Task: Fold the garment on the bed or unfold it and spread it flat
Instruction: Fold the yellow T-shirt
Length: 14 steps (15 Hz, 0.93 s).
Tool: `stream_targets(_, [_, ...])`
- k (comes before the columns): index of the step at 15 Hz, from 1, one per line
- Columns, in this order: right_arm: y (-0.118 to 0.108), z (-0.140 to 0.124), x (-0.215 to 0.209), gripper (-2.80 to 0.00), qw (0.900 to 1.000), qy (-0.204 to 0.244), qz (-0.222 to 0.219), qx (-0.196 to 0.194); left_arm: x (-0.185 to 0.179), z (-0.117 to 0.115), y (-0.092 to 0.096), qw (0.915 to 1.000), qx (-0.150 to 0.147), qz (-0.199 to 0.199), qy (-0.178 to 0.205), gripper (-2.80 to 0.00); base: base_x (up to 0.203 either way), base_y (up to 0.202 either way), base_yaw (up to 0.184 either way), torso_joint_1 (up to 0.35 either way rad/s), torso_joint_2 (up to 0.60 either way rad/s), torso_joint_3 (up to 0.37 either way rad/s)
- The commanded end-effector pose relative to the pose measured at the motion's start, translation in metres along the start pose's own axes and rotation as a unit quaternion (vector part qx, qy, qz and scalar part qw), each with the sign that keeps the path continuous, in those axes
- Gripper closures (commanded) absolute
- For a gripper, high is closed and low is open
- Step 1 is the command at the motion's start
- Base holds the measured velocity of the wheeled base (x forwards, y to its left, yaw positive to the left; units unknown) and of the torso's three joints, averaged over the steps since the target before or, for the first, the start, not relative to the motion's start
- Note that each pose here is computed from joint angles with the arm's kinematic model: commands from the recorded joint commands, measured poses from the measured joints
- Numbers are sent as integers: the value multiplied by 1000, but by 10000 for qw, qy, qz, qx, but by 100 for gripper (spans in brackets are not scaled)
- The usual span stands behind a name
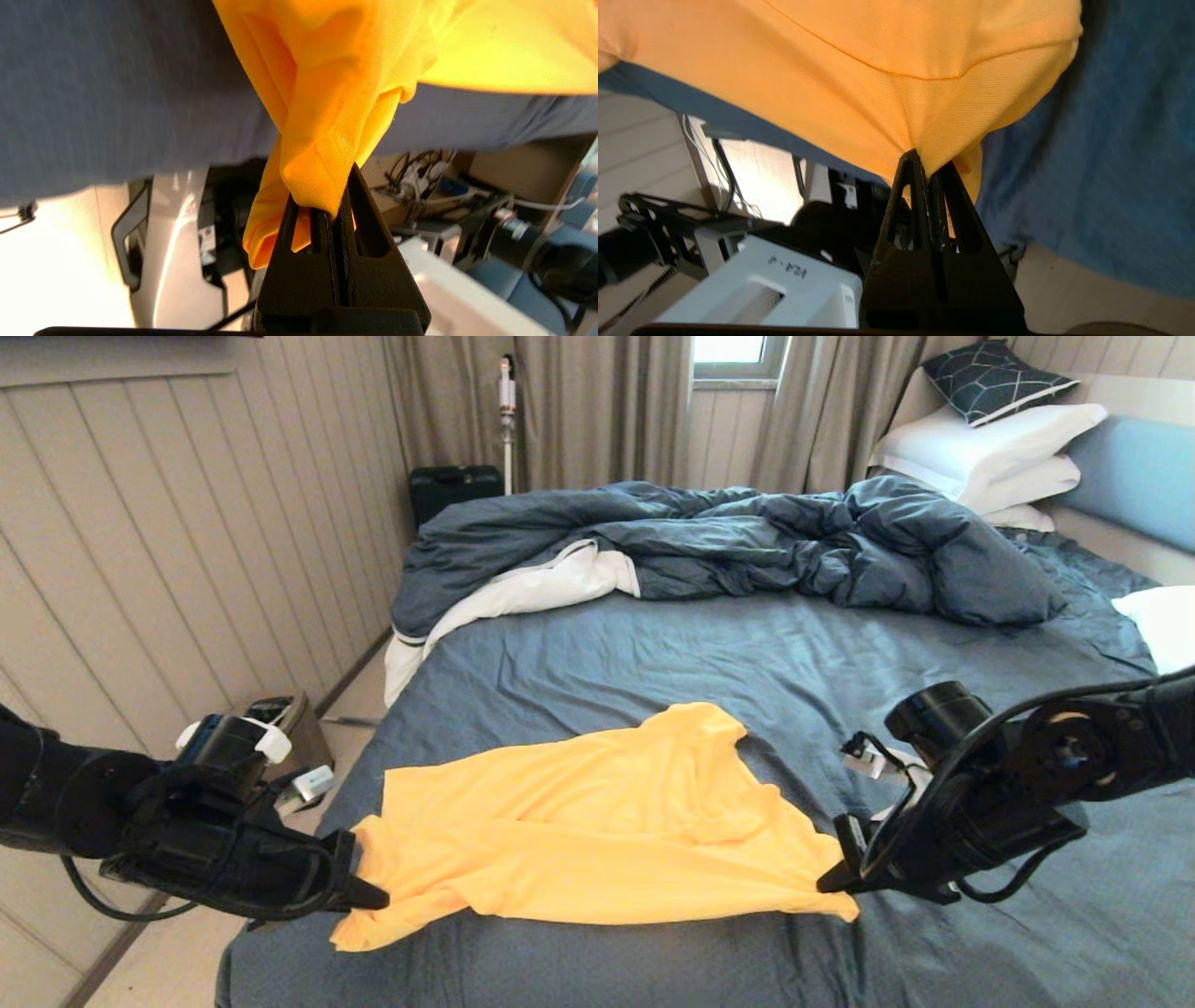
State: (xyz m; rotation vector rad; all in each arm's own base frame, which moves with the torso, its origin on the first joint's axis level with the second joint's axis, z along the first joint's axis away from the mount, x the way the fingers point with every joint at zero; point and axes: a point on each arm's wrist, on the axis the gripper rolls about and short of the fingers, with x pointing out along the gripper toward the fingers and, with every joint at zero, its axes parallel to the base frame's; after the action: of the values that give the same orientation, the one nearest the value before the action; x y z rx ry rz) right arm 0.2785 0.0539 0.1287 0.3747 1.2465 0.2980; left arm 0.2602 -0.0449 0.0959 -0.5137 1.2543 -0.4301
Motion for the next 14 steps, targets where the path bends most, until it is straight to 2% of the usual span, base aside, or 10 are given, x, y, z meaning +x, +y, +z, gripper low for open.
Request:
stream_targets(1, [1, -6, -10, 0, 10000, 33, -2, -64, -7, -4, -4, 10000, 37, -23, -43, 0, 0, 0, 0, 0, 0, 0])
stream_targets(14, [0, -38, -32, 0, 9982, 432, -101, -413, -22, -39, -3, 9999, 86, 17, 127, 0, 0, 0, 0, 0, 0, 0])
